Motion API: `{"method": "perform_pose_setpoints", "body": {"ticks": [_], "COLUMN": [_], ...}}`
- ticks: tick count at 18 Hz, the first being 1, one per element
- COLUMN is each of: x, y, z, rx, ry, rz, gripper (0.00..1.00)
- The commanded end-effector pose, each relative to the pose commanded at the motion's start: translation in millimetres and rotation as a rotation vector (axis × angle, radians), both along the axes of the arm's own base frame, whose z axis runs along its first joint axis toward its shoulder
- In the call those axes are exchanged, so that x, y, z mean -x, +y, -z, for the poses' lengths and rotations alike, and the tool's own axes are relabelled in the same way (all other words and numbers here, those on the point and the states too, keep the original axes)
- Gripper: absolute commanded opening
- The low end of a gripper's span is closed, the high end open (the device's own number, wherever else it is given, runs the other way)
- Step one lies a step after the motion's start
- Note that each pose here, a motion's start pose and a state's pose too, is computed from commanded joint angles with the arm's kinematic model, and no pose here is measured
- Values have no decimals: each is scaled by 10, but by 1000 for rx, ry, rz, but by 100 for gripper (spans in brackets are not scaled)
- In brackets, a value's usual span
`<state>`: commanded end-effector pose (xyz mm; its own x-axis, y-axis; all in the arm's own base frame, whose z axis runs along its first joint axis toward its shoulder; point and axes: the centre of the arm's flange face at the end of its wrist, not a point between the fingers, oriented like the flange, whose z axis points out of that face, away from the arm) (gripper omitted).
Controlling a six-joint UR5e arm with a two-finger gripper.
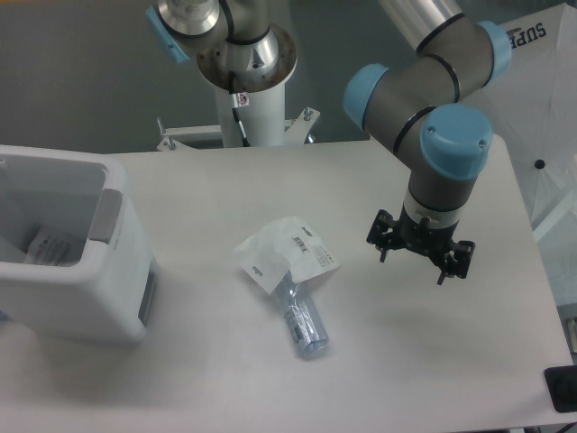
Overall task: Place the trash in the trash can
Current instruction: 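Move the gripper over the white wrapper lying on the bottle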
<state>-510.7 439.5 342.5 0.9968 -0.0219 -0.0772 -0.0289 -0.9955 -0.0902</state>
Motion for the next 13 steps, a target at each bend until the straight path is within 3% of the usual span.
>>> {"method": "perform_pose_setpoints", "body": {"ticks": [8, 11, 13], "x": [-14, -206, -321], "y": [-5, 19, -14], "z": [43, 260, 416], "rx": [11, 29, 4], "ry": [-6, -39, -4], "rz": [-5, -48, -77], "gripper": [100, 100, 100]}}
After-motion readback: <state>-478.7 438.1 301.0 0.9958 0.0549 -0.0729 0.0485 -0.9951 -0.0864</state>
